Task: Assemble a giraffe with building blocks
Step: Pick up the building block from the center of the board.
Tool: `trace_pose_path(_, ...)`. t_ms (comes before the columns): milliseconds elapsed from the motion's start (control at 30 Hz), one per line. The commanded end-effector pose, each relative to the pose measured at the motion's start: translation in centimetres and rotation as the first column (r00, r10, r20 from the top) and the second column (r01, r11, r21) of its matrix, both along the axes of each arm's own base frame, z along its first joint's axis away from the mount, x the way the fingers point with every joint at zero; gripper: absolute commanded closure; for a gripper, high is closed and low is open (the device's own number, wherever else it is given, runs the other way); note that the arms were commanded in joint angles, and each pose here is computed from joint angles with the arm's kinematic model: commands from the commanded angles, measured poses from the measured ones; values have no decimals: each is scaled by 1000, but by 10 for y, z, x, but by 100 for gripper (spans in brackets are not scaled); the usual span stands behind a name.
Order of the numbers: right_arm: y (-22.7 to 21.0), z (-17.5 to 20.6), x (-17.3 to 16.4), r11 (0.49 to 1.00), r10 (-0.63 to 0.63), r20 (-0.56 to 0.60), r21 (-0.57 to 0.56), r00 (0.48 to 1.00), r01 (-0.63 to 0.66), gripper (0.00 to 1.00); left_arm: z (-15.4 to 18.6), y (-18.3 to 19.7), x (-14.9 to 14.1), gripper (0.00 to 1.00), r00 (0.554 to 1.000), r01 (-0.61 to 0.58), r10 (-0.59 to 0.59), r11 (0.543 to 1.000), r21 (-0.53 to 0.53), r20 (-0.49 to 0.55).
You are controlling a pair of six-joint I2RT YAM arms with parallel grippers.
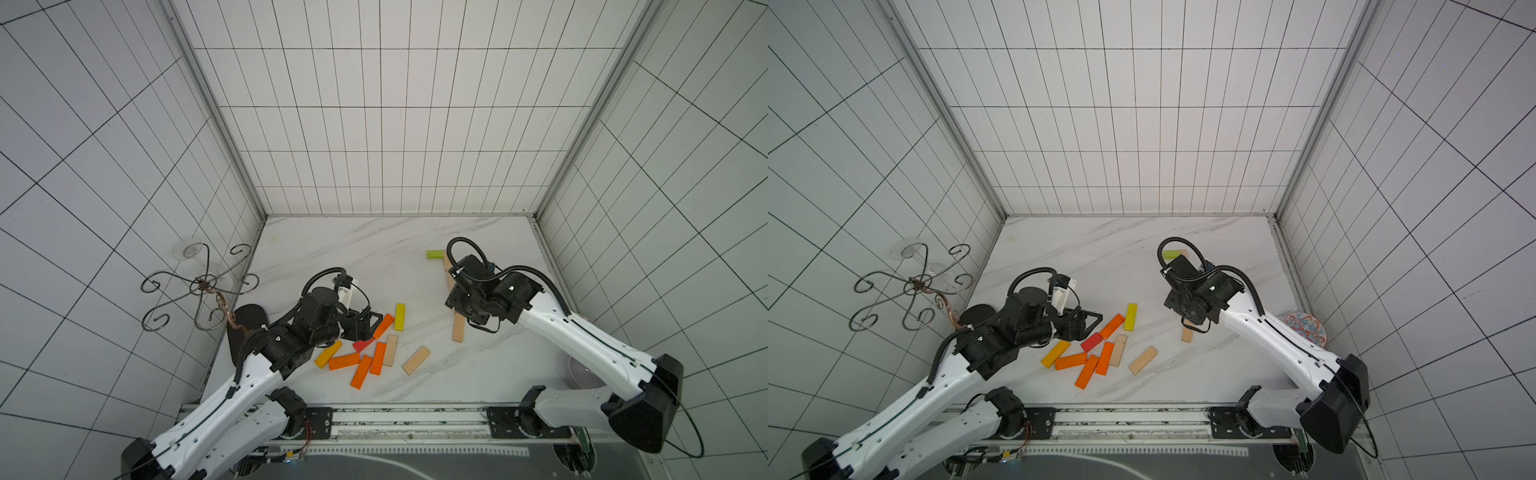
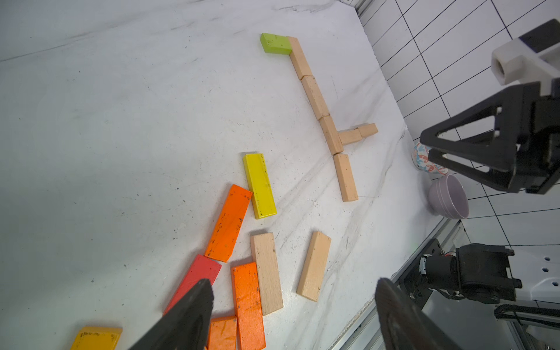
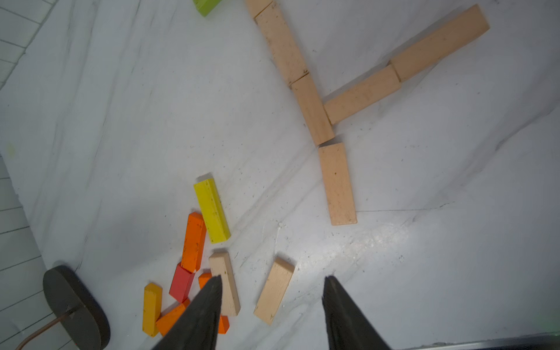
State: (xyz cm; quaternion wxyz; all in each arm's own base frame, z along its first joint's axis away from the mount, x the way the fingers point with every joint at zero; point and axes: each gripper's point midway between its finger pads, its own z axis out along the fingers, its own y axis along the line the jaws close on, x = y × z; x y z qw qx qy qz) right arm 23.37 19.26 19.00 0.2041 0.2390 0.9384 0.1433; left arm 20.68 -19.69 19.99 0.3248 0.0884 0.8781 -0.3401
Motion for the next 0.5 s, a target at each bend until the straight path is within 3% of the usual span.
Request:
trace_pose_path(0,8,-30,-24,996,-85,-84,6,993,86,45,9,2,-2,16,1000,-16,16,1000,-18,23)
trace_pose_path(467,68,-105,-68,999,37,-241,33,970,-29,45,-5,-6,-19,16,1000,25,-25,999,-29,-10)
